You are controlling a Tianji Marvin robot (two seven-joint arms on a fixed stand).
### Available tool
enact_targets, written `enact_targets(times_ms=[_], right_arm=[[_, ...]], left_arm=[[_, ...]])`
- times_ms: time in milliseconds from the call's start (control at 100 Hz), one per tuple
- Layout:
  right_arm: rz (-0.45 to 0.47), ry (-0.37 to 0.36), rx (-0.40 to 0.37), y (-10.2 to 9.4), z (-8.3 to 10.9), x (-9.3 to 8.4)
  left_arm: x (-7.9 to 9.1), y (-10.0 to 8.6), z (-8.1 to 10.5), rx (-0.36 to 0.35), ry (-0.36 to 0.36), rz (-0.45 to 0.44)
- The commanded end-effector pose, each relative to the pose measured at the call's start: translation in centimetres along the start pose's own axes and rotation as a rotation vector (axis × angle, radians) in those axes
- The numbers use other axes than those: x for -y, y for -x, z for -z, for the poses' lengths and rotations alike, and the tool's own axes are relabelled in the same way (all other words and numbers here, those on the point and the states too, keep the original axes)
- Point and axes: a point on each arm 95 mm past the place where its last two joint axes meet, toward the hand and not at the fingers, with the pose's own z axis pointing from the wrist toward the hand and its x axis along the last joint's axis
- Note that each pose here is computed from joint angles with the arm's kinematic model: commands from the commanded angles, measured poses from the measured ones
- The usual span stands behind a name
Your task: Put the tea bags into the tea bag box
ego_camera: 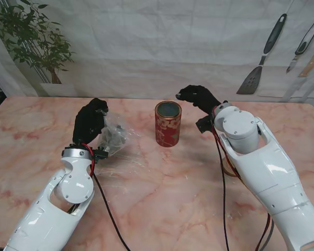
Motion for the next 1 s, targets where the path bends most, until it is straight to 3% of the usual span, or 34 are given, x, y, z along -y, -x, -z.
enact_targets(times_ms=[0,420,530,990], right_arm=[[0.010,0.015,-0.005,1.4,1.4,-0.3],[0.068,-0.010,-0.106,4.6,7.5,0.1],[0.067,-0.029,-0.109,5.7,8.5,0.4],[0.088,0.021,-0.142,9.0,11.6,2.3]], left_arm=[[0.2,-0.1,-0.3,0.002,0.003,-0.005],[0.4,0.0,-0.5,0.010,0.010,-0.035],[0.6,0.2,-0.7,0.010,0.016,-0.062],[0.9,1.5,-1.3,0.040,0.037,-0.110]])
